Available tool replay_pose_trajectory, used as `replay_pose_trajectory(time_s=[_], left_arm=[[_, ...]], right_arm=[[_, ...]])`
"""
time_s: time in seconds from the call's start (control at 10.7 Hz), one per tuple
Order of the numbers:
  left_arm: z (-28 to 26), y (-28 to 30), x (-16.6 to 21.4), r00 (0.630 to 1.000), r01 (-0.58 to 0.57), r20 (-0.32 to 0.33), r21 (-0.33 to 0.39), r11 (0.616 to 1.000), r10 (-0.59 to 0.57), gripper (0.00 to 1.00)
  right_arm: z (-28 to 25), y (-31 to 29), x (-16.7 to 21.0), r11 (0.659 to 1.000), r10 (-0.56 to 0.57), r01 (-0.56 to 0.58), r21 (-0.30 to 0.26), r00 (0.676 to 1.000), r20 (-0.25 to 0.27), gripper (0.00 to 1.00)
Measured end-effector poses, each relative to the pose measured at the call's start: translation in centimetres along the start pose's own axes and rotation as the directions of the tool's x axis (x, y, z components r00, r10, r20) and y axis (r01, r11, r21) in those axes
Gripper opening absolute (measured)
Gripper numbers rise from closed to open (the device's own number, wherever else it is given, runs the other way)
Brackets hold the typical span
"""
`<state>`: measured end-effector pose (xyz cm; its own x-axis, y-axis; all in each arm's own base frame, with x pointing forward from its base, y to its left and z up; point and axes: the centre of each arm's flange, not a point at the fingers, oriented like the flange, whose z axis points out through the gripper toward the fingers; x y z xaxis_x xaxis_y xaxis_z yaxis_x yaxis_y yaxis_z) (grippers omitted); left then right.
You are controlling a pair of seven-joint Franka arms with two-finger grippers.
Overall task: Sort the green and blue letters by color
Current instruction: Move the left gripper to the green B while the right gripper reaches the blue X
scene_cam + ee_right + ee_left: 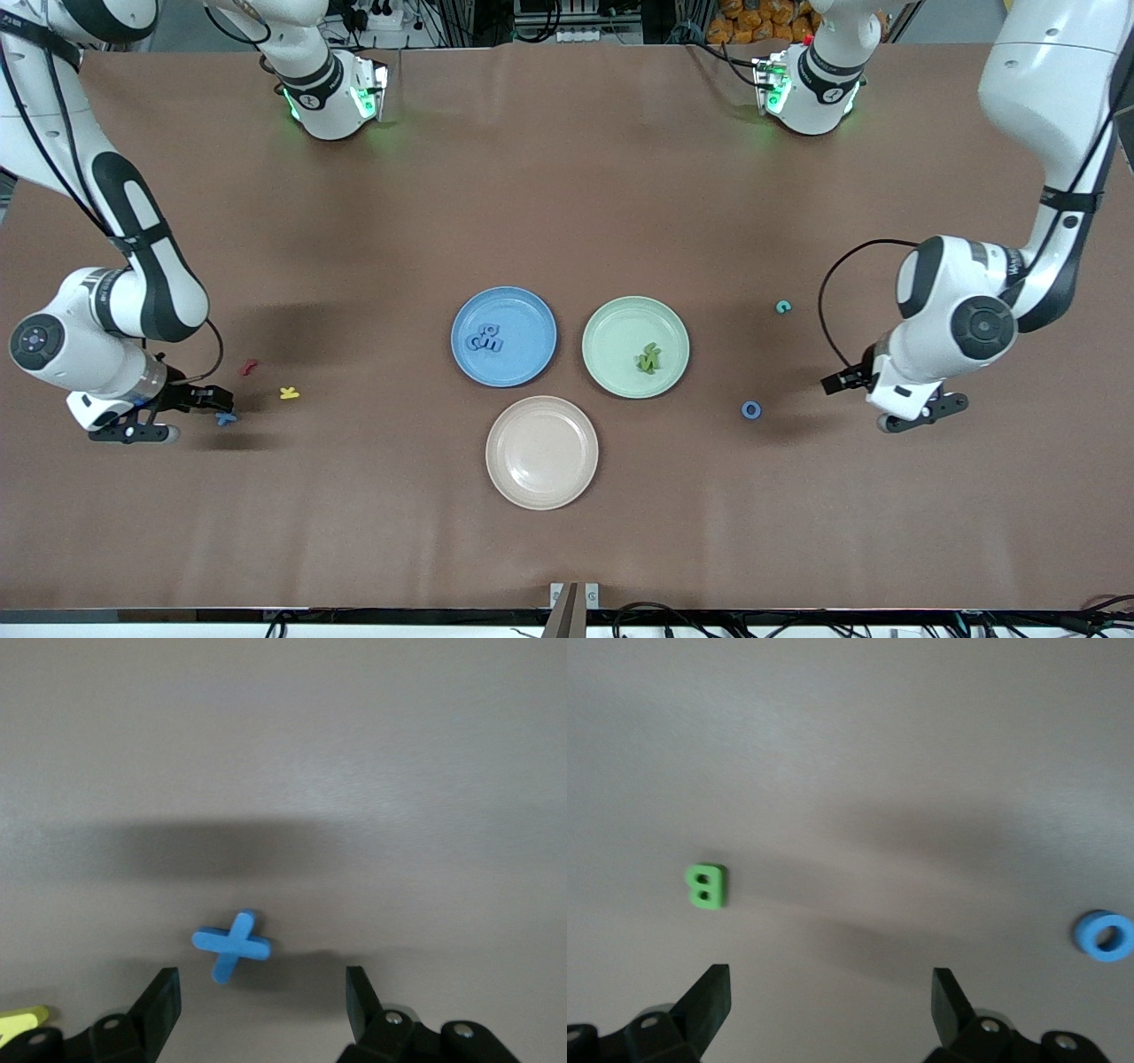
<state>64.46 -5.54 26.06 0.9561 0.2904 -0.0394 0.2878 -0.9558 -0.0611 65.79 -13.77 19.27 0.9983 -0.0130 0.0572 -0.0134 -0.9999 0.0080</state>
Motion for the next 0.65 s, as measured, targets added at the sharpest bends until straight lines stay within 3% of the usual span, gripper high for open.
replay_pose_trajectory(time_s=[0.37,0.65], left_arm=[[2.4,-6.9,0.7,0.992,-0.108,-0.064,-0.056,0.993,0.104,1.00],[5.3,-9.4,-0.7,0.986,-0.134,-0.115,-0.088,0.987,0.123,1.00]], right_arm=[[0.8,-1.2,0.3,0.996,-0.087,0.087,-0.003,0.996,-0.018,0.83],[2.2,-0.1,-0.1,0.992,-0.123,0.123,-0.012,0.992,-0.023,0.74]])
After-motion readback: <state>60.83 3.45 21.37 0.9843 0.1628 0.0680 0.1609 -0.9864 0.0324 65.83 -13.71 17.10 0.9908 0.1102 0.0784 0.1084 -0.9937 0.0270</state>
